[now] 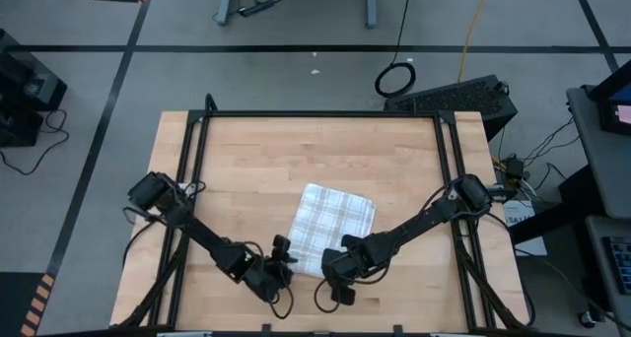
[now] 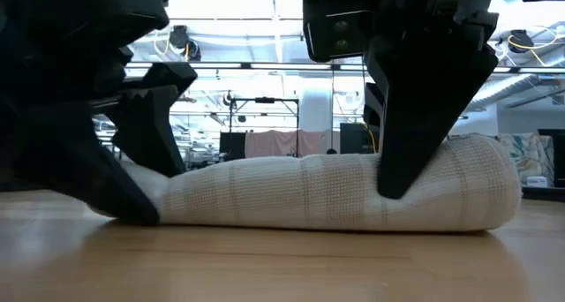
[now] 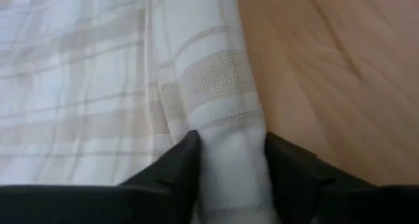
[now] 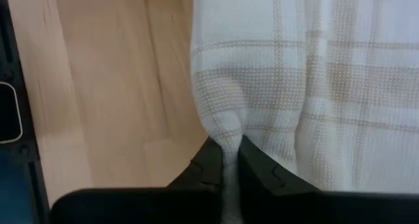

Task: Roll towel
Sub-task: Roll the towel

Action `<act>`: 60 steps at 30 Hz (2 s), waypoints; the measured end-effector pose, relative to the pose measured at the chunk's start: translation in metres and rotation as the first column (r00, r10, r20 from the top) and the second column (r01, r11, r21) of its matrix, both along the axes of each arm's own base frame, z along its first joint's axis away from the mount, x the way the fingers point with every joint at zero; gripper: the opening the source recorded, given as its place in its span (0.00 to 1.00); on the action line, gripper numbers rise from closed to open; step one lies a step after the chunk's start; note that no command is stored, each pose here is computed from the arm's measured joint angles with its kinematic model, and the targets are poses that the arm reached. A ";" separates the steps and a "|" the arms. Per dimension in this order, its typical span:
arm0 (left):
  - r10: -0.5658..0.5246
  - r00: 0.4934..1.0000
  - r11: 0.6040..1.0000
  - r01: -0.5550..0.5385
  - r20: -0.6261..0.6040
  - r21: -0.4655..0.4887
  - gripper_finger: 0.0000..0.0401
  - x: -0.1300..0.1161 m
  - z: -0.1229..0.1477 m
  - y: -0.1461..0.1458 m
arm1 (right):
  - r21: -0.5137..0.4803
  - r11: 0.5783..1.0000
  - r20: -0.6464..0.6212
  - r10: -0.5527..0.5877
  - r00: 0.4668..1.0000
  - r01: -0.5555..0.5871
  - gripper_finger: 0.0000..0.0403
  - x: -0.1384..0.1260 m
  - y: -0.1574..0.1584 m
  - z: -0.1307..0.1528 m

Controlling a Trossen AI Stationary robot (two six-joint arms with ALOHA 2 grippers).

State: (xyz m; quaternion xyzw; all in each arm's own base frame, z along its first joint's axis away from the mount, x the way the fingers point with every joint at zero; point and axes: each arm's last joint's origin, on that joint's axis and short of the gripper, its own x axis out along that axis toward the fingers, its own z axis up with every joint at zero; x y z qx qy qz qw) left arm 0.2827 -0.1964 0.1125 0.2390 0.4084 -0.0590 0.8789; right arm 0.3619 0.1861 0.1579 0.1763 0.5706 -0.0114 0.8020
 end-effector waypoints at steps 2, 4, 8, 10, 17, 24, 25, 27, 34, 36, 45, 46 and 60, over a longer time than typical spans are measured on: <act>-0.001 1.000 1.000 0.001 -0.011 -0.013 0.32 0.003 0.000 0.003 | -0.006 1.000 0.003 0.016 1.000 -0.016 0.04 0.000 0.000 0.000; -0.001 1.000 1.000 0.000 -0.020 -0.026 0.21 0.004 0.000 0.006 | -0.013 0.999 0.005 0.033 0.999 -0.033 0.05 0.000 0.000 0.000; 0.018 0.997 0.995 -0.025 -0.072 -0.093 0.06 0.003 0.009 0.013 | -0.035 0.998 0.007 0.058 0.998 -0.057 0.12 -0.002 0.002 0.000; 0.035 0.991 0.982 -0.058 -0.125 -0.179 0.06 0.002 0.018 0.016 | -0.040 0.996 0.010 0.079 0.997 -0.078 0.18 -0.004 0.005 0.002; 0.012 0.963 0.863 -0.146 -0.269 -0.484 0.11 0.005 0.043 0.022 | -0.146 0.979 0.079 0.152 0.985 -0.140 0.41 -0.025 0.033 0.016; 0.019 0.938 0.781 -0.231 -0.347 -0.580 0.09 0.017 0.043 0.044 | -0.365 0.926 0.220 0.183 0.958 -0.093 0.55 -0.045 0.066 0.016; 0.028 0.936 0.773 -0.243 -0.350 -0.586 0.08 0.020 0.043 0.049 | -0.380 0.921 0.222 0.183 0.958 -0.087 0.58 -0.047 0.067 0.016; 0.045 0.937 0.754 -0.259 -0.347 -0.603 0.07 0.024 0.041 0.060 | -0.397 0.915 0.234 0.177 0.956 -0.072 0.62 -0.048 0.067 0.016; -0.029 0.943 0.638 -0.239 -0.333 -0.732 0.07 0.024 0.023 0.087 | -0.478 0.876 0.145 0.155 0.977 -0.068 0.69 -0.044 0.050 0.006; -0.059 0.945 0.608 -0.221 -0.321 -0.763 0.07 0.023 0.020 0.091 | -0.496 0.865 0.124 0.158 0.980 -0.077 0.68 -0.040 0.044 0.004; -0.040 0.936 0.577 -0.264 -0.349 -0.773 0.08 0.017 0.009 0.109 | -0.404 0.900 0.046 0.196 0.980 -0.161 0.64 -0.019 0.018 -0.002; -0.034 0.935 0.572 -0.271 -0.353 -0.774 0.08 0.017 0.009 0.109 | -0.393 0.903 0.027 0.197 0.980 -0.171 0.63 -0.017 0.015 -0.005; 0.029 0.946 0.616 -0.272 -0.324 -0.739 0.24 0.018 0.010 0.108 | -0.193 0.959 -0.036 0.205 0.978 -0.208 0.12 -0.003 -0.006 -0.011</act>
